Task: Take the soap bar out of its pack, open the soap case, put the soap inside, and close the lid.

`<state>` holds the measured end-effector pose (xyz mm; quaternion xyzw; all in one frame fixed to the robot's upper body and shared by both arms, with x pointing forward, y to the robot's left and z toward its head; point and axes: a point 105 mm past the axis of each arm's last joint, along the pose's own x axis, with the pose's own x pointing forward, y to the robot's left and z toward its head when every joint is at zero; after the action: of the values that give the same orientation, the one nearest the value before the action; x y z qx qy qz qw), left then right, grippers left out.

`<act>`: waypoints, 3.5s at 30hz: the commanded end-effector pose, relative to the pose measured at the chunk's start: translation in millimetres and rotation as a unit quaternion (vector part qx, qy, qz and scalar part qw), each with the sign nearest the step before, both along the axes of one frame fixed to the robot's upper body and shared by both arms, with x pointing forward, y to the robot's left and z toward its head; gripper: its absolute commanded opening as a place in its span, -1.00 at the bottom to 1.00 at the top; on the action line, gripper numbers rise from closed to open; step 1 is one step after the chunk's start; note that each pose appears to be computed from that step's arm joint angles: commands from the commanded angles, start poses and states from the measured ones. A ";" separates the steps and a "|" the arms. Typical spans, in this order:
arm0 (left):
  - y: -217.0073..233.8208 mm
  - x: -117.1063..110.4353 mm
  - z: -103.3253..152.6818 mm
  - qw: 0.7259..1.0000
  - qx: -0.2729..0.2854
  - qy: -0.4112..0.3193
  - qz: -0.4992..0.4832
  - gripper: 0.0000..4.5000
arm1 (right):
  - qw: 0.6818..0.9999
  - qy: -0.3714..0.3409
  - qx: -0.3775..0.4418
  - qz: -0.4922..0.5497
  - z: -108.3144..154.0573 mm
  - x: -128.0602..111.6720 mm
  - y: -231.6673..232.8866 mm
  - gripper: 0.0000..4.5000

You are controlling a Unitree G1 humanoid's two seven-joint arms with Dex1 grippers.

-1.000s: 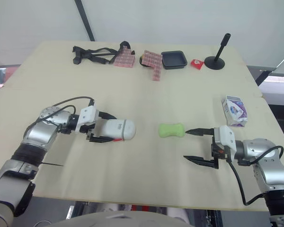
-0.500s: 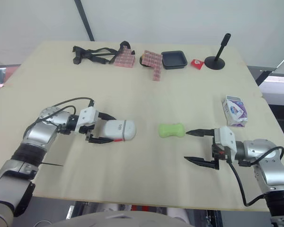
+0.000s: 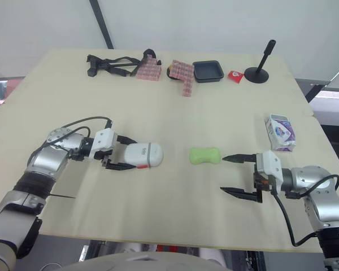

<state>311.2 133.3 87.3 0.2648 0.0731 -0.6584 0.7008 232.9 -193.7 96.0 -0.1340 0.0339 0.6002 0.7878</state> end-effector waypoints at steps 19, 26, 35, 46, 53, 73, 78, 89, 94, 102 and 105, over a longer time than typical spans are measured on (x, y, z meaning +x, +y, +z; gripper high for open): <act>-56.3 -30.4 68.3 0.961 -0.154 -0.228 -0.034 0.54 | 0.931 0.341 0.113 -0.066 82.7 20.8 77.0 1.00; -66.4 -38.9 65.5 0.959 -0.164 -0.230 -0.036 0.54 | 0.912 0.383 0.133 -0.063 86.7 18.5 94.3 1.00; -72.9 -40.4 65.4 0.957 -0.165 -0.234 -0.043 0.54 | 0.898 0.414 0.132 -0.066 82.2 14.9 103.8 1.00; -76.8 -40.6 65.5 0.957 -0.166 -0.231 -0.049 0.54 | 0.881 0.443 0.150 -0.071 83.3 13.4 102.9 1.00; -75.6 -38.8 64.3 0.959 -0.162 -0.227 -0.045 0.54 | 0.875 0.457 0.143 -0.069 81.0 10.4 100.0 1.00; -73.9 -39.2 62.6 0.962 -0.159 -0.219 -0.041 0.54 | 0.875 0.460 0.141 -0.050 76.8 10.4 99.5 -0.11; -74.2 -40.3 62.1 0.962 -0.160 -0.216 -0.041 0.54 | 0.869 0.468 0.159 -0.027 81.3 8.5 94.5 -0.11; -72.0 -43.6 59.1 0.965 -0.158 -0.208 -0.037 0.54 | 0.862 0.479 0.163 -0.020 77.9 10.7 80.5 -0.11; -71.6 -44.3 57.9 0.966 -0.156 -0.203 -0.037 0.54 | 0.864 0.474 0.151 -0.073 69.9 21.4 60.7 -0.11; -69.1 -44.4 55.6 0.968 -0.152 -0.198 -0.035 0.54 | 0.887 0.414 0.072 -0.194 67.5 37.6 -1.1 -0.11; -67.7 -43.7 54.6 0.968 -0.149 -0.197 -0.034 0.54 | 0.907 0.357 -0.019 -0.220 73.2 39.2 -19.9 -0.11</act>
<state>268.8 64.1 134.0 0.2830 -0.1589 -0.6238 0.7110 270.5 -210.6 156.5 0.1372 0.3692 0.4081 0.8236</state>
